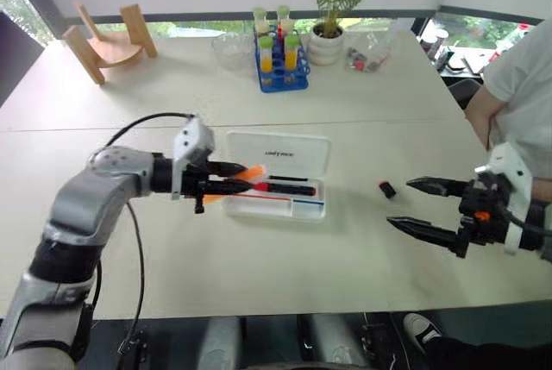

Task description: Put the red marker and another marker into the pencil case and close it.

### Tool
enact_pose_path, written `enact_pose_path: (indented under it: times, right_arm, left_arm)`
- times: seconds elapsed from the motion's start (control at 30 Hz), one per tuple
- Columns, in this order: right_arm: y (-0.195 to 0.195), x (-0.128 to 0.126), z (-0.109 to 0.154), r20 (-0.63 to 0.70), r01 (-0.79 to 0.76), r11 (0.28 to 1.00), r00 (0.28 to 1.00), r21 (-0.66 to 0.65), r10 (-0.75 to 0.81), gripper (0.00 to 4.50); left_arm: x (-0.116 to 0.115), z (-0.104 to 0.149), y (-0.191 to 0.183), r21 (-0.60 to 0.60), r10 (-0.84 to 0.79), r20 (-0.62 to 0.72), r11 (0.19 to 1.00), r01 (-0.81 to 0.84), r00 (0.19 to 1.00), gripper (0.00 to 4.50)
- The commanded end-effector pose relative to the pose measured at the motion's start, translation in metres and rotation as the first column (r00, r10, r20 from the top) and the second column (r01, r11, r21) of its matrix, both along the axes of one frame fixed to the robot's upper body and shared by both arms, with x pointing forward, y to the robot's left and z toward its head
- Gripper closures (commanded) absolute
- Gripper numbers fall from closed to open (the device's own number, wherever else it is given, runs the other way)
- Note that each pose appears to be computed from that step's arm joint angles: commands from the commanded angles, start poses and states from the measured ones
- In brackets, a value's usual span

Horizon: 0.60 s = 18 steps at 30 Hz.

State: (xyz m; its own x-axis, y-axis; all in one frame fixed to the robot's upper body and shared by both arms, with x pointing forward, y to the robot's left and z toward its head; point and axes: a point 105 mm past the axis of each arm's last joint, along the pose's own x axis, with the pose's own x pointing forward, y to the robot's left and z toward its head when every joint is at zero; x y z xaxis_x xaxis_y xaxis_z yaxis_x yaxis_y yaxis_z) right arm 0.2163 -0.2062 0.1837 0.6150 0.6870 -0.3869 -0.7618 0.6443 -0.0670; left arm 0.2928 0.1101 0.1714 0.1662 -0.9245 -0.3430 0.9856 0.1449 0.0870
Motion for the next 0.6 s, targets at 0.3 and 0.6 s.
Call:
enact_pose_path:
  times: [0.3,0.6]
  right_arm:
    - [0.030,-0.028,-0.005,0.025,0.006,0.998,1.000,0.068,-0.008,0.00]
    - [0.035,-0.028,-0.005,0.018,0.000,0.997,1.000,0.074,-0.001,0.00]
  left_arm:
    - [0.014,-0.034,-0.022,0.170,-0.247,0.073,0.958,0.232,0.966,3.65]
    - [0.028,-0.049,-0.036,0.252,-0.326,0.156,0.926,0.282,0.932,3.65]
